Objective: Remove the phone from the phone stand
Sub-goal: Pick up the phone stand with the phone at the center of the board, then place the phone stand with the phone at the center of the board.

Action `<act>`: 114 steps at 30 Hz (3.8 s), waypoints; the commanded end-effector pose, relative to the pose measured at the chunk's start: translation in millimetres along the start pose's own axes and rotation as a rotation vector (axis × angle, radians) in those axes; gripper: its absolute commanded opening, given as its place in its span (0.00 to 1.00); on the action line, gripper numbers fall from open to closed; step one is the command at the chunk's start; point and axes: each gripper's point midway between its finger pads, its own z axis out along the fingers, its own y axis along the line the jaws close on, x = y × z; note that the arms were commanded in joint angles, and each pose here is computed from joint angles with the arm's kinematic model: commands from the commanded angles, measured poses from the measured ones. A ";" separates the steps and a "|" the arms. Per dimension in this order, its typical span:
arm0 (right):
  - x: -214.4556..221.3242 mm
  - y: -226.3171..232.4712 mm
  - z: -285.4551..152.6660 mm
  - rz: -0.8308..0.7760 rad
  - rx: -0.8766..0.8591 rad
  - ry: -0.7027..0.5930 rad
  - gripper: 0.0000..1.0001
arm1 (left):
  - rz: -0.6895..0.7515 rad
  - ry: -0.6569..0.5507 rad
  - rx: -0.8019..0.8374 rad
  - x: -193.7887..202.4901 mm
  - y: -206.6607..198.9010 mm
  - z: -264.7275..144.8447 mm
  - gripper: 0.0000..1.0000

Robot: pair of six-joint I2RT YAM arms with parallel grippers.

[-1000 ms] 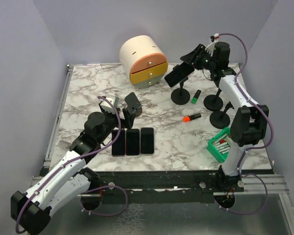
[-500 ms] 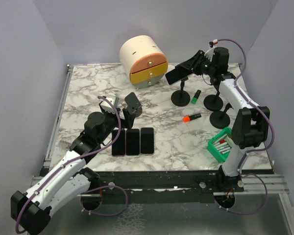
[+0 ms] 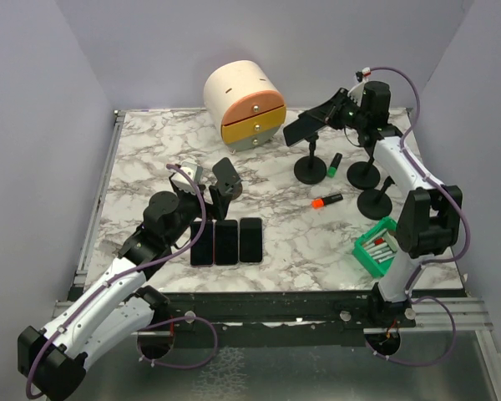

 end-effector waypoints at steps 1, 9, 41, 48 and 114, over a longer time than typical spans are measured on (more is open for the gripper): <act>-32.5 54.9 -29.6 -0.054 -0.127 -0.092 0.00 | -0.005 -0.046 0.036 -17.7 -9.5 -2.8 0.85; -35.2 100.6 -60.8 -0.050 -0.245 -0.105 0.00 | -0.004 -0.051 0.035 -19.0 -9.8 -3.9 0.85; 168.2 173.5 -199.2 -0.204 -0.564 0.413 0.00 | -0.001 -0.108 -0.078 -30.4 10.5 -13.1 0.85; 181.2 180.0 -210.3 -0.157 -0.610 0.464 0.00 | 0.003 -0.102 -0.074 -29.6 9.7 -11.9 0.85; 109.9 155.7 -264.3 -0.465 -0.198 -0.004 0.78 | -0.234 0.086 -0.220 10.3 53.0 28.3 0.85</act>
